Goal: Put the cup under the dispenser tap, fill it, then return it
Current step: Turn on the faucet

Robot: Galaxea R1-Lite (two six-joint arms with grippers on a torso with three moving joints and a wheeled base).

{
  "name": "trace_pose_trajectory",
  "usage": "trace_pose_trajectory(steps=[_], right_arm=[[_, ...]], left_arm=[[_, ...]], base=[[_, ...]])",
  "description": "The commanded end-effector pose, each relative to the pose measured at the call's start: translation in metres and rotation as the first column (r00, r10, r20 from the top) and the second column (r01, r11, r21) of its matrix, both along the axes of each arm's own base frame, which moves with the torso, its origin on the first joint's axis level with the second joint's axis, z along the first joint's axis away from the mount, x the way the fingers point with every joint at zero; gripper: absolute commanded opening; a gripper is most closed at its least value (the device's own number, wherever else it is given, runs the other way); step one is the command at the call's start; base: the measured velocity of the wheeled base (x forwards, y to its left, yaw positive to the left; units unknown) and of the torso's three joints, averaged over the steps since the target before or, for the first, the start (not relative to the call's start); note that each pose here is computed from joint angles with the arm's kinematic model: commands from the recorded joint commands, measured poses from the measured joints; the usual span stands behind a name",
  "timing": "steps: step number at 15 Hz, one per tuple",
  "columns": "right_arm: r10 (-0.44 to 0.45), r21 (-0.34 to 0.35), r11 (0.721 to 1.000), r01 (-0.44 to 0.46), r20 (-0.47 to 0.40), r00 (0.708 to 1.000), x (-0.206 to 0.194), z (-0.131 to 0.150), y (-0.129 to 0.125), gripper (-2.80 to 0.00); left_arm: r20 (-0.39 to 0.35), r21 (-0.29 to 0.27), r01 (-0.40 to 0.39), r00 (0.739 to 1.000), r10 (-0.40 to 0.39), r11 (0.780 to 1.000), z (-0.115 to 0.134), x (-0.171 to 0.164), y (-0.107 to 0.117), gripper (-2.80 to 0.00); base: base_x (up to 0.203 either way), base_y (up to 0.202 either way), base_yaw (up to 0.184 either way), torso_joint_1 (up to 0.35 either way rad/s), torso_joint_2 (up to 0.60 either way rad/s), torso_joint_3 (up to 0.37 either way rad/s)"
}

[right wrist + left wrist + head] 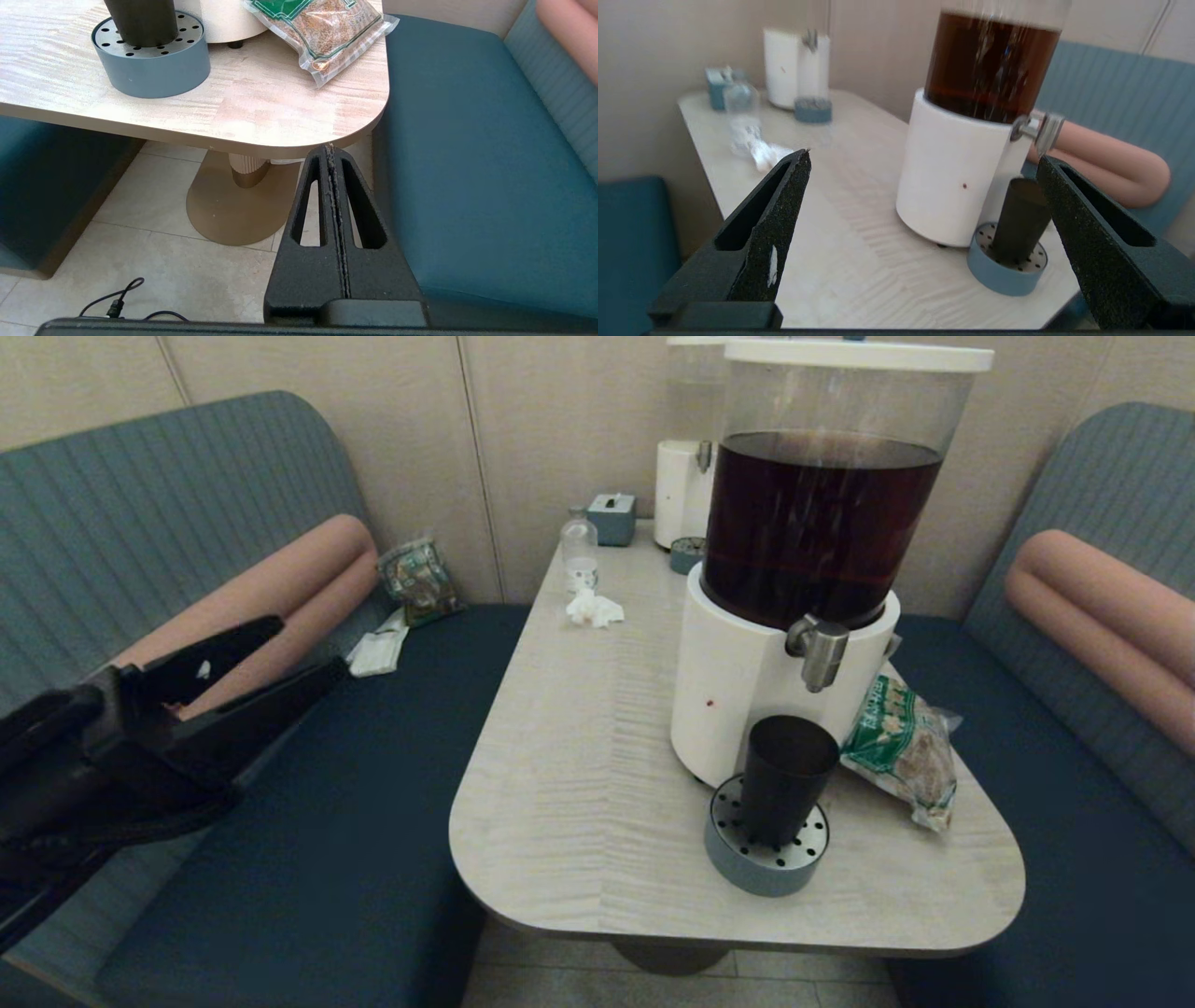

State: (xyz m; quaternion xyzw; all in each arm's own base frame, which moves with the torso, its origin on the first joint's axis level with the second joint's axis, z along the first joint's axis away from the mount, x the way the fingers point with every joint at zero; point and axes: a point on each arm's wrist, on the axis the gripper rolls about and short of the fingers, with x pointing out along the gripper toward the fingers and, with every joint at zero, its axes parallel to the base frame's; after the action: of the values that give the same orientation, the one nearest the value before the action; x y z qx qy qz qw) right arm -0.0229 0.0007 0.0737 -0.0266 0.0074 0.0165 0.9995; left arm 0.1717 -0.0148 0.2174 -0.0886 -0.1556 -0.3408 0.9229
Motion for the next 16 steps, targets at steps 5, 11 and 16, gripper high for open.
trace_pose_trajectory(steps=[5, 11, 16], right_arm=[[0.001, 0.000, 1.000, -0.001, -0.001, 1.000, 0.000, 0.000, 0.000, -2.80], [0.001, 0.000, 1.000, -0.001, -0.001, 1.000, 0.000, 0.000, 0.000, -2.80], [0.001, 0.000, 1.000, -0.001, -0.001, 1.000, 0.000, 0.000, 0.000, -2.80]], left_arm=[[0.124, -0.002, -0.074, 0.989, 0.074, 0.997, 0.023, -0.044, 0.009, -2.80], [0.131, -0.055, -0.183, 0.973, 0.189, 0.982, 0.035, -0.113, 0.009, -2.80], [0.100, -0.153, -0.252, 0.958, 0.268, 0.956, 0.031, -0.174, 0.005, -2.80]], base=[[0.000, 0.000, 0.000, 0.000, 0.00, 0.000], [0.000, 0.000, 0.000, 0.000, 0.00, 0.000], [0.000, 0.000, 0.000, 0.000, 0.00, 0.000]])
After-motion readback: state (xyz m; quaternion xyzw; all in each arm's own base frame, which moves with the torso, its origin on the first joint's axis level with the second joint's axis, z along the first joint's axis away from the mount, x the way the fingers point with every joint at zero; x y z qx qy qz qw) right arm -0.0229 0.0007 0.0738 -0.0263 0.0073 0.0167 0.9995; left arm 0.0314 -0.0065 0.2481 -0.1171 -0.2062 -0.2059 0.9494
